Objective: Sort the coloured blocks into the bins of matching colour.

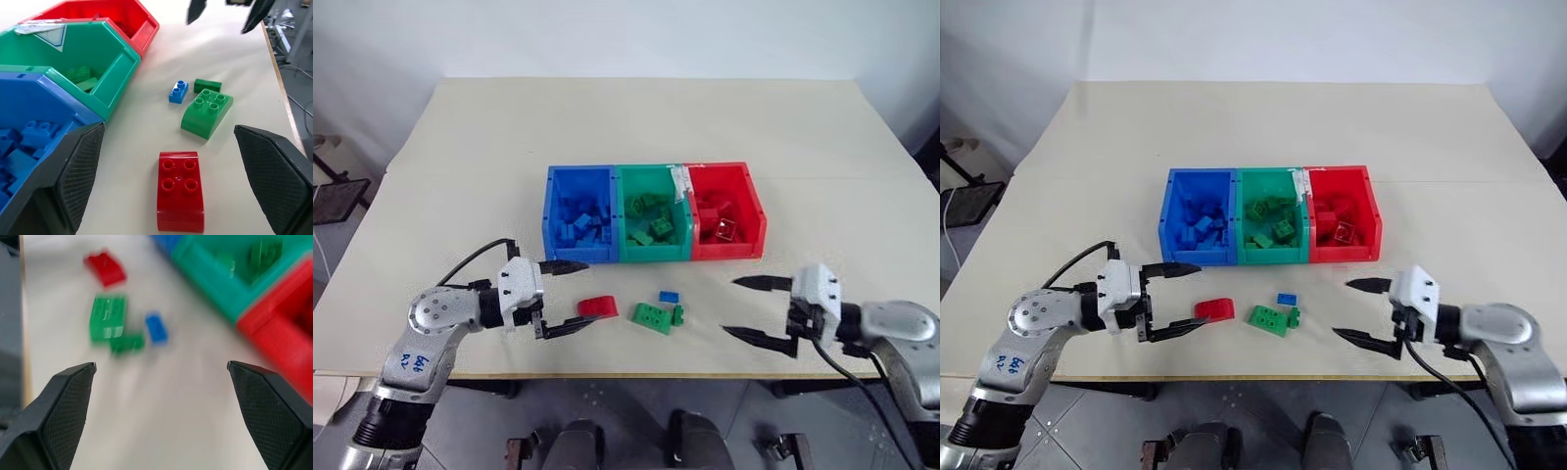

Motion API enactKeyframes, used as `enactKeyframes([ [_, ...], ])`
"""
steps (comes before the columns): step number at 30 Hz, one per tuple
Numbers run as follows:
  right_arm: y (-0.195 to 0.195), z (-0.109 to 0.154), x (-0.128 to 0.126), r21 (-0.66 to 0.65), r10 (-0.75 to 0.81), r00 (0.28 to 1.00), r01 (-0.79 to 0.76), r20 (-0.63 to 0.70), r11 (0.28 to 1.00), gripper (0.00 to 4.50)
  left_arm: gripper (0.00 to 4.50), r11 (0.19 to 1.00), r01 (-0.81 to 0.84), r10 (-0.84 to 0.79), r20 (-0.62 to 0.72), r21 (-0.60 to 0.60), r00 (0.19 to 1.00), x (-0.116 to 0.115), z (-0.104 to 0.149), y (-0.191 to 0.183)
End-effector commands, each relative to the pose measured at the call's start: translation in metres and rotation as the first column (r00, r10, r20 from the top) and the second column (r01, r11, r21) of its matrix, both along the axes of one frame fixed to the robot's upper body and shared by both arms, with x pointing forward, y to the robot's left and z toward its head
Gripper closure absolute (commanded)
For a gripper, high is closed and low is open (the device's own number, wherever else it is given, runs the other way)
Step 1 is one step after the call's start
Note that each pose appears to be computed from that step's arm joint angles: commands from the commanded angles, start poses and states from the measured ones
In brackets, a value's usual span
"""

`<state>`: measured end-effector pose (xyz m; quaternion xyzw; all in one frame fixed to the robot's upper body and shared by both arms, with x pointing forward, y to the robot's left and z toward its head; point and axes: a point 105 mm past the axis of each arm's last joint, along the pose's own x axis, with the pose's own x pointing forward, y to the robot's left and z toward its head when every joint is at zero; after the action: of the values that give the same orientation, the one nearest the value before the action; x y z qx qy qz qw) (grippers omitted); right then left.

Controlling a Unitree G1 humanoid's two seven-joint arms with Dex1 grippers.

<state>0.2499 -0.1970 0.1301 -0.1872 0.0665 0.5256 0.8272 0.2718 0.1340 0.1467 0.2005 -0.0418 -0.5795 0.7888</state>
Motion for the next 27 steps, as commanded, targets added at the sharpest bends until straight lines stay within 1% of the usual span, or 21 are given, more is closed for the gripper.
enactKeyframes([
  [1, 0.014, 0.01, -0.001, 0.008, 0.042, 0.998, -0.043, 0.048, 0.999, 0.01, 0.0, 0.997, 0.075, -0.076, 0.04, 0.021, 0.996, -0.005, 0.004, -0.006],
  [5, 0.041, 0.002, -0.001, 0.0, 0.105, 0.994, -0.105, -0.015, 0.994, 0.01, 0.0, 0.991, 0.134, -0.135, 0.019, 0.027, 0.991, -0.012, 0.003, -0.009],
  [9, 0.061, -0.01, 0.012, -0.036, 0.102, 0.993, -0.105, -0.061, 0.994, 0.01, 0.0, 0.988, 0.146, -0.147, 0.021, 0.045, 0.989, -0.014, 0.003, -0.006],
  [12, 0.068, -0.027, 0.018, -0.075, 0.098, 0.991, -0.105, -0.093, 0.992, 0.01, 0.0, 0.991, 0.111, -0.113, 0.027, 0.07, 0.993, -0.015, 0.003, 0.005],
  [14, 0.072, -0.032, 0.021, -0.08, 0.099, 0.991, -0.106, -0.091, 0.991, 0.01, 0.0, 0.994, 0.078, -0.08, 0.03, 0.074, 0.996, -0.016, 0.004, 0.013],
  [20, 0.082, -0.036, 0.027, -0.036, 0.102, 0.99, -0.106, -0.097, 0.994, 0.01, 0.0, 0.997, 0.018, -0.021, 0.031, 0.08, 0.999, -0.022, 0.004, 0.024],
  [23, 0.084, -0.038, 0.03, -0.036, 0.108, 0.99, -0.112, -0.096, 0.993, 0.6, 0.0, 0.997, 0.008, -0.011, 0.035, 0.078, 0.999, -0.023, 0.004, 0.024],
  [24, 0.086, -0.038, 0.03, -0.036, 0.113, 0.989, -0.117, -0.098, 0.992, 1.01, 0.0, 0.997, 0.004, -0.007, 0.037, 0.078, 0.999, -0.023, 0.005, 0.024],
  [25, 0.087, -0.039, 0.03, -0.037, 0.121, 0.988, -0.125, -0.098, 0.991, 1.27, 0.0, 0.997, 0.0, -0.003, 0.04, 0.077, 0.999, -0.023, 0.005, 0.024],
  [27, 0.087, -0.039, 0.031, -0.042, 0.132, 0.986, -0.137, -0.099, 0.99, 1.98, 0.0, 0.997, -0.007, 0.004, 0.044, 0.077, 0.999, -0.022, 0.006, 0.025],
])
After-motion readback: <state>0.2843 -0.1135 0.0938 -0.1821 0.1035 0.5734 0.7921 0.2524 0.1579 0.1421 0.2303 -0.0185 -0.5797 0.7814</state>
